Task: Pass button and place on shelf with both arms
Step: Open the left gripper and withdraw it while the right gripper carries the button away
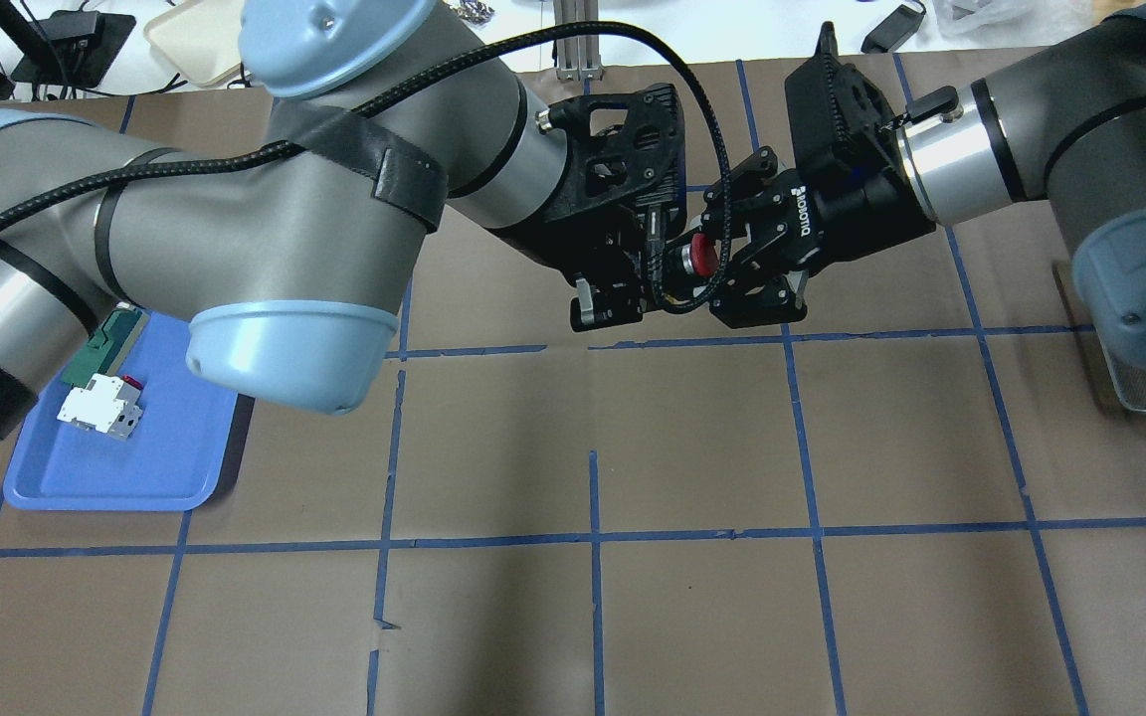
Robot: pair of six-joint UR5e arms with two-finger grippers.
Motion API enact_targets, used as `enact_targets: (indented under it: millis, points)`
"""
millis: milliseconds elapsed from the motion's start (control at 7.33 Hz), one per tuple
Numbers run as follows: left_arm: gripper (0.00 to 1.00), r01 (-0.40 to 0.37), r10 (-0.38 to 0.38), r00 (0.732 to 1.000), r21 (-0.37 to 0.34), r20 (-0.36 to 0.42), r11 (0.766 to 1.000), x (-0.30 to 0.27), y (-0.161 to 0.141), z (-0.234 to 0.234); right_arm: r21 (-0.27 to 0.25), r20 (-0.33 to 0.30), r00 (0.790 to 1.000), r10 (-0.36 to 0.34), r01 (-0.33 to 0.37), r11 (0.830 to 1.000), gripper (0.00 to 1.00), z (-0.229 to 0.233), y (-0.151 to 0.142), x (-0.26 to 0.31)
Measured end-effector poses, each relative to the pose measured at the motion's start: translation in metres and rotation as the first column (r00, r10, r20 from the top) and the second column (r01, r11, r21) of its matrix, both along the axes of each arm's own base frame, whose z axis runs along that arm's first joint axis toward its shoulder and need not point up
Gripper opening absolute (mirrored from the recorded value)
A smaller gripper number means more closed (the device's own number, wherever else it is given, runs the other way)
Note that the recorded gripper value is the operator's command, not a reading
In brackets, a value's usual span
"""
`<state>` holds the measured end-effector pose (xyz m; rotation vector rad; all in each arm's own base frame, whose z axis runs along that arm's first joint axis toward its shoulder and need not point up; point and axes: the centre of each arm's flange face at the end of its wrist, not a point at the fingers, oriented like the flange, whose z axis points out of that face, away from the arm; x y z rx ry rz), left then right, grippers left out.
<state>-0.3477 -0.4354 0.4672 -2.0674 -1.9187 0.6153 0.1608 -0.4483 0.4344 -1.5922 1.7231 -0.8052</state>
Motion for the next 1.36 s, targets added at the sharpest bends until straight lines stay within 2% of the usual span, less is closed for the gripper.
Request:
enact_targets:
  millis: [273, 955, 1091, 1364]
  points:
    - [0.55, -0.001, 0.001, 1.000, -0.002, 0.000, 1.000, 0.0001, -0.0003, 0.0011, -0.004, -0.002, 1.000, -0.001, 0.001, 1.000, 0.03, 0.0008, -0.0005, -0.0007]
    - [0.62, -0.046, 0.046, 0.999, 0.022, 0.004, 0.999, 0.0002, -0.0049, 0.0015, -0.007, -0.008, 1.000, -0.003, 0.003, 1.000, 0.00, 0.0015, -0.0016, -0.0028]
    - [0.71, -0.053, 0.053, 0.999, 0.022, 0.009, 0.998, 0.0024, -0.0058, 0.0024, -0.006, -0.008, 1.000, -0.004, 0.004, 1.000, 0.00, 0.0011, -0.0019, -0.0034]
    - [0.75, -0.080, 0.079, 0.996, 0.039, 0.038, 0.996, 0.0093, -0.0075, 0.0015, -0.006, -0.013, 1.000, -0.004, 0.004, 1.000, 0.00, 0.0009, -0.0022, -0.0040]
